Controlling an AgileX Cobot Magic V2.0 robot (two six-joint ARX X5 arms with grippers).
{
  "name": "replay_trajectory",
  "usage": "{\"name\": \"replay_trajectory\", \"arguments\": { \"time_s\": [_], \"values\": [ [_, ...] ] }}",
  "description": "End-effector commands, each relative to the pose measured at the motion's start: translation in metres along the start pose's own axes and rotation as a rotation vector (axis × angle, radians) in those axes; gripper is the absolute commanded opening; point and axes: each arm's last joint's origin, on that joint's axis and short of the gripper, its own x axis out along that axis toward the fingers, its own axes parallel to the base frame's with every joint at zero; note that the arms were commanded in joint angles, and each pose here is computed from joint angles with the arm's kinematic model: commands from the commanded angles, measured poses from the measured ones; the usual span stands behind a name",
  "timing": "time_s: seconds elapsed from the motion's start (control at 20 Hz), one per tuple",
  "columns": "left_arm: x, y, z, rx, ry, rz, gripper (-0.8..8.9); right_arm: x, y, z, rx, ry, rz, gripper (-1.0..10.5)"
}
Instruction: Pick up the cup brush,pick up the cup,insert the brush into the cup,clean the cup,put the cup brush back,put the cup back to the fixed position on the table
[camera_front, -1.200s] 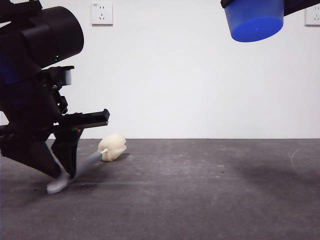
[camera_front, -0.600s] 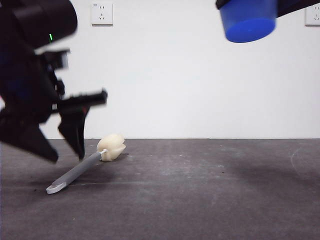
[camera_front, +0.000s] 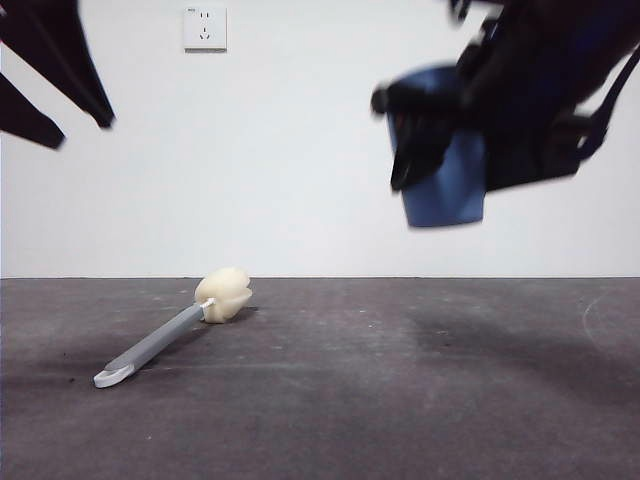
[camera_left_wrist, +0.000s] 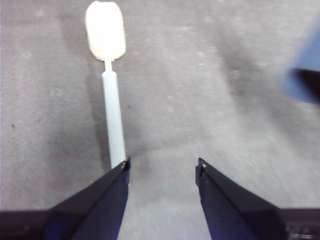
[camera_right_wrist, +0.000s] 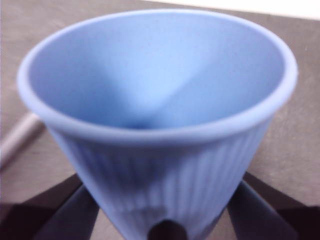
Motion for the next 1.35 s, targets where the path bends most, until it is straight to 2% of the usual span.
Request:
{"name": "replay_trajectory", "arguments": {
  "time_s": [0.05,0.4,0.65,0.9,1.1,1.15,1.25,1.35],
  "values": [
    [-0.012,0.002,-0.005,0.051,0.004,-0.023,2.20,0.022,0.000,-0.015,0.015,0.021,-0.012,-0.1],
    [-0.026,0.008,-0.018,0.089,0.082,0.008,2.20,0.068,-0.013,-0.043,0.048,0.032,-0.052,-0.1],
    [-0.026,0.008,-0.018,0.098,0.080,0.008,2.20,0.082,-0.025,-0.055,0.064,0.057,-0.042,-0.1],
    [-0.026,0.008,-0.018,0.108,0.079,0.009,2.20,0.086,-0.030,-0.061,0.045,0.093,0.008,-0.1],
    [-0.026,0.008,-0.018,0.108,0.079,0.009,2.20,0.084,-0.030,-0.072,0.026,0.209,0.020,0.1],
    [-0.026,0.008,-0.018,0.108,0.079,0.009,2.20,0.084,-0.030,-0.075,0.018,0.243,0.017,0.6],
    [-0.026,0.008,-0.018,0.108,0.080,0.009,2.20,0.083,-0.030,-0.078,0.012,0.271,0.015,2.9],
    [-0.026,0.008,-0.018,0.108,0.080,0.009,2.20,0.083,-0.030,-0.078,0.014,0.273,0.015,4.1]
  ]
}}
